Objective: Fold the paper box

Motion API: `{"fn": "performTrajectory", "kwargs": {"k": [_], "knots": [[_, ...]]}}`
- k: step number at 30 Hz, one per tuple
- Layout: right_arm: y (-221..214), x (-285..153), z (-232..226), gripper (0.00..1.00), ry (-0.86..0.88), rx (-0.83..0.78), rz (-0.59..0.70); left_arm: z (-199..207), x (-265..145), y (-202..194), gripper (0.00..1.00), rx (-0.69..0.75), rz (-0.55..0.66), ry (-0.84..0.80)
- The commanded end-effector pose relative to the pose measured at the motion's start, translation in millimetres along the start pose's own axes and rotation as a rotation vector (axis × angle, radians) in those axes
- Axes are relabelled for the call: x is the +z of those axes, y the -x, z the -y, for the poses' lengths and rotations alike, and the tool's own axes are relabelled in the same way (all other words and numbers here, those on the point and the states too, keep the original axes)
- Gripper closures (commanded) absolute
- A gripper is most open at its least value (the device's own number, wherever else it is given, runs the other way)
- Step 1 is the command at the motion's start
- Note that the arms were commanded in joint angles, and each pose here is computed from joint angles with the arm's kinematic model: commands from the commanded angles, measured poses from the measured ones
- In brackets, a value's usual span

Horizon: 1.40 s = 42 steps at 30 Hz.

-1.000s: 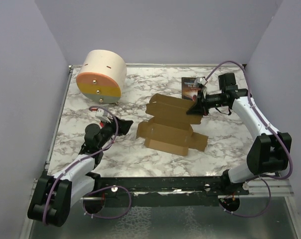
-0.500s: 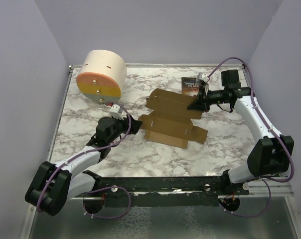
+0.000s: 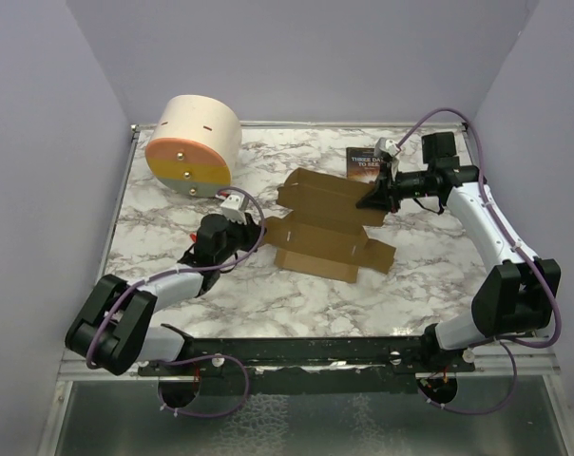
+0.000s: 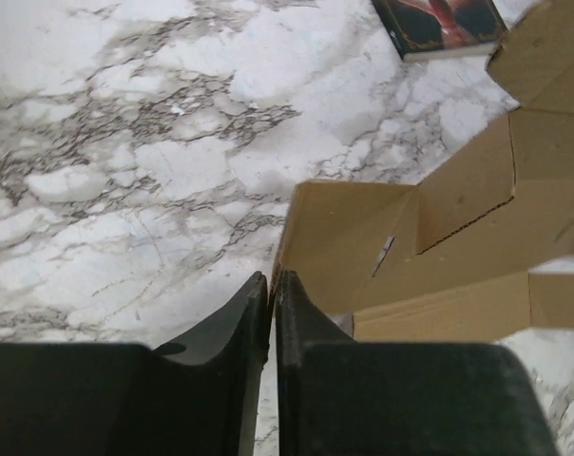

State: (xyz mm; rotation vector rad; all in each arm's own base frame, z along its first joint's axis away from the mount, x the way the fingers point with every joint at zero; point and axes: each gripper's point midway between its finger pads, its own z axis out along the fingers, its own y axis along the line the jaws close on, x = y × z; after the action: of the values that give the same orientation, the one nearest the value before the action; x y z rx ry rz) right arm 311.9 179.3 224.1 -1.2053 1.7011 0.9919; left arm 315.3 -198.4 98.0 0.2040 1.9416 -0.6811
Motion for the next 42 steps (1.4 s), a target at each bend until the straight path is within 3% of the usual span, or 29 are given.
{"fn": "performTrajectory", "kwargs": {"k": [1, 9, 21, 42], "knots": [[31, -5, -3, 0.99, 0.017, -0.073, 0.057, 13, 8, 27, 0.98, 0.099, 0.090, -0.063], [67, -9, 7, 0.99, 0.042, -0.136, 0.094, 20, 13, 75, 1.00, 0.330, 0.304, -0.093], [-8, 14, 10, 0.99, 0.107, -0.099, 0.017, 14, 10, 69, 1.00, 0.461, 0.491, -0.106], [-23, 29, 27, 0.99, 0.129, 0.226, -0.019, 12, -10, 28, 1.00, 0.586, 0.424, -0.131]]}}
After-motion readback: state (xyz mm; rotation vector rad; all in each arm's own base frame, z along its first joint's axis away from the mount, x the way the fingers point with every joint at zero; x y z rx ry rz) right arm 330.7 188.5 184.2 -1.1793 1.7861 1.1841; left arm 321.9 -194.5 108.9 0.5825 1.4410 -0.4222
